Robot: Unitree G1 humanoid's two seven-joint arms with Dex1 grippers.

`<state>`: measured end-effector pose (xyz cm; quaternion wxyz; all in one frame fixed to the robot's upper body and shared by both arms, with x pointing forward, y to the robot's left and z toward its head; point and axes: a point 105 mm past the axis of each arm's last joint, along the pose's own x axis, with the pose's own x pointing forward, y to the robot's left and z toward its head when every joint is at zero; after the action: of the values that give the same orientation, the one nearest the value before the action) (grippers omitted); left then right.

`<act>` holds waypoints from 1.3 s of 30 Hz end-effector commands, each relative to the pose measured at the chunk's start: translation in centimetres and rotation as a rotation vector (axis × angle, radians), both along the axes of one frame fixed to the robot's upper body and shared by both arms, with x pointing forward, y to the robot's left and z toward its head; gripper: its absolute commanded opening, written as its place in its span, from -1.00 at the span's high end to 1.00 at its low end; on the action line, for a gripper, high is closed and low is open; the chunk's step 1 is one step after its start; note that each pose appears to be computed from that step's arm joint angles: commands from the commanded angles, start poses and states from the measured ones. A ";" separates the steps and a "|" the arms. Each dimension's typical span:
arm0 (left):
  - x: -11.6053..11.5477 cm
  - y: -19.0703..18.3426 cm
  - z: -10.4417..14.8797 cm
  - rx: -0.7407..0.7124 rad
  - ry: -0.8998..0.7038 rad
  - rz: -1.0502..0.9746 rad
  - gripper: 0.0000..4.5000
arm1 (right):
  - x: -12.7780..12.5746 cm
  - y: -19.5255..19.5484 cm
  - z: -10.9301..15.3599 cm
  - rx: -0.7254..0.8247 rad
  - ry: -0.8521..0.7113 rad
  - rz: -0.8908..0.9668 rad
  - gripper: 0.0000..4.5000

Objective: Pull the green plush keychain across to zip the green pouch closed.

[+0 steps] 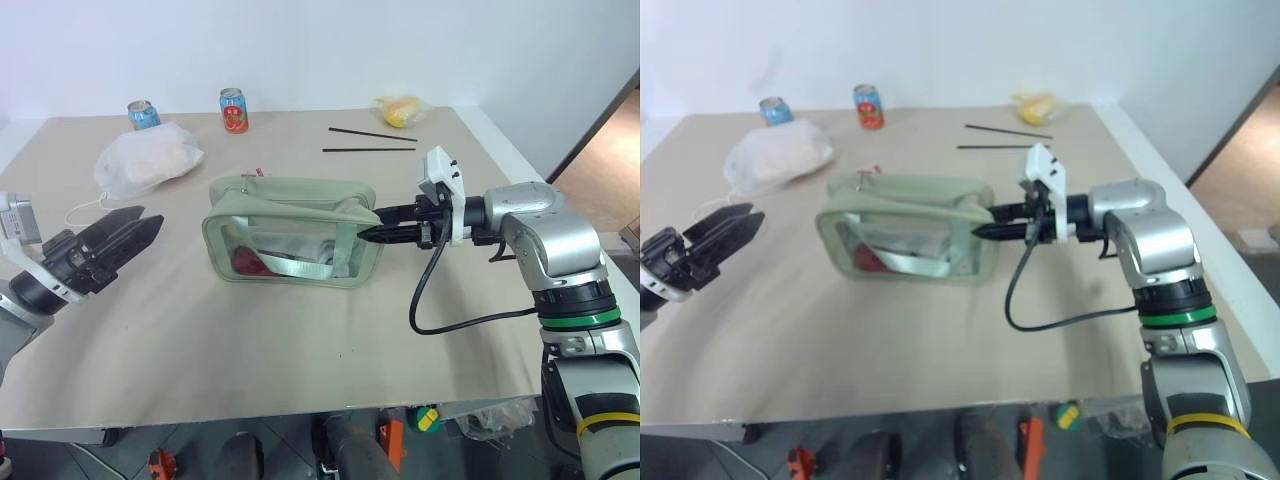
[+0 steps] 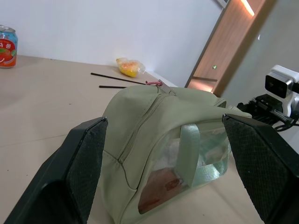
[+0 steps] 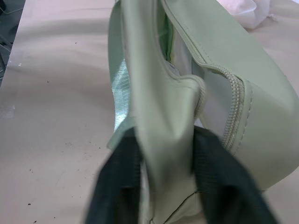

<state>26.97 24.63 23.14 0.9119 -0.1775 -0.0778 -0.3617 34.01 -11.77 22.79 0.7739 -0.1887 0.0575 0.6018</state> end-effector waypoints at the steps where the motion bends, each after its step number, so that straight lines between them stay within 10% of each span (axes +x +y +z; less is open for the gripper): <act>1: -0.2 0.0 0.9 0.016 -0.033 -0.019 -0.81 | -0.4 -0.1 0.8 0.020 -0.028 0.024 0.98; 13: 6.8 4.8 0.4 0.091 0.074 0.166 -0.81 | -0.9 0.0 -0.3 0.004 -0.014 0.017 0.98; 25: 15.2 1.6 -1.5 0.211 0.197 0.205 -0.81 | -1.9 -0.1 -0.3 0.020 -0.028 0.004 0.98; 39: 8.5 -1.5 -1.3 0.393 0.136 -0.303 -0.81 | -2.2 -0.9 -0.5 0.013 -0.023 -0.039 0.98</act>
<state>36.28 23.72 19.98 0.8802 -0.0502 0.1039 -0.4603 31.90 -12.29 21.61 0.7840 -0.1813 0.0582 0.5909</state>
